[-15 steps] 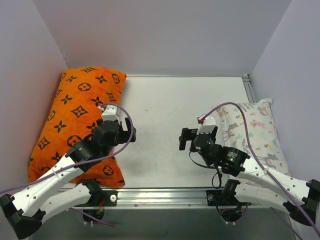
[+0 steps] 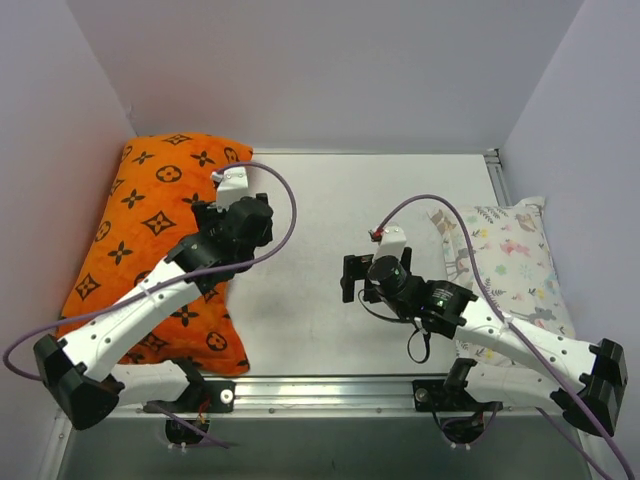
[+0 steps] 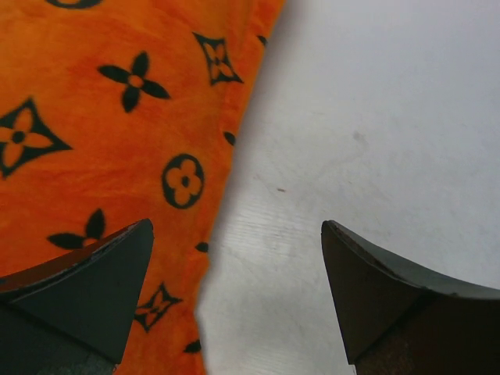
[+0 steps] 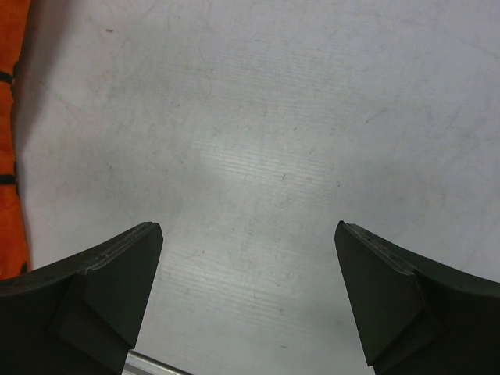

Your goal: Remove the pillowcase from the pillow

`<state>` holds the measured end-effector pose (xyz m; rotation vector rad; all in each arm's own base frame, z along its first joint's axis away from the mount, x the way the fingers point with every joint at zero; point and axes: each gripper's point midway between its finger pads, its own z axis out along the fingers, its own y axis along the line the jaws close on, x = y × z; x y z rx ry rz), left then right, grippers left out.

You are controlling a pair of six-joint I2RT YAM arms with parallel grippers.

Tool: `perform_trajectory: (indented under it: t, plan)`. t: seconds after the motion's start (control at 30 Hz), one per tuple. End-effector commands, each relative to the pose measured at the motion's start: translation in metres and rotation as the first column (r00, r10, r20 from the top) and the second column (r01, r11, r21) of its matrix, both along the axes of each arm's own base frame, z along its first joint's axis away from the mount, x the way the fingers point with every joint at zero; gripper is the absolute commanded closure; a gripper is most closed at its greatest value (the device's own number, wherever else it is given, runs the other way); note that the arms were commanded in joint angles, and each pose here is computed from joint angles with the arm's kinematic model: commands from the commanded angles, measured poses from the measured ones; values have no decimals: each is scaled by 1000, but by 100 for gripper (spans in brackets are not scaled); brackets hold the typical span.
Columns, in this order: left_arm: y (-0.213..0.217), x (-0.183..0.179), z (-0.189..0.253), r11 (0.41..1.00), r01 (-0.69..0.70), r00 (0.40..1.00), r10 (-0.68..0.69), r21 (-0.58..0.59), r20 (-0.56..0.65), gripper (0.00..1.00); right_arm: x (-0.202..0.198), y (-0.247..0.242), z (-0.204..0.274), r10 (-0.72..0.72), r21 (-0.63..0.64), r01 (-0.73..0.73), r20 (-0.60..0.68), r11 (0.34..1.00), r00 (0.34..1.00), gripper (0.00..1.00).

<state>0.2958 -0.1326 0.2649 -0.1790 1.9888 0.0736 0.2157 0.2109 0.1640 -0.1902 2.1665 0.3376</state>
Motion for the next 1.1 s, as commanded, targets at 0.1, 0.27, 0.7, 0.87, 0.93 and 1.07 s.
perform_trajectory:
  t: [0.1,0.27,0.7,0.87,0.93,1.07]
  plan:
    - [88,29,12,888,-332,935,353,319,-9,3,5,32,12,83,60,-80,-38,995,996,0]
    - [130,66,-28,854,-380,884,449,355,-133,3,3,50,6,134,85,-127,-87,988,987,0]
    - [123,98,-152,902,-210,809,377,377,-452,81,12,71,-13,149,118,-133,-139,984,979,0]
    - [115,98,-144,917,-195,828,344,348,-443,100,17,79,-11,152,143,-134,-129,981,980,0]
    - [110,96,-141,925,-175,836,321,337,-446,100,18,80,-12,149,144,-131,-128,981,981,0]
    - [82,98,-118,943,-95,881,230,320,-414,100,22,75,-13,123,135,-107,-112,985,986,0]
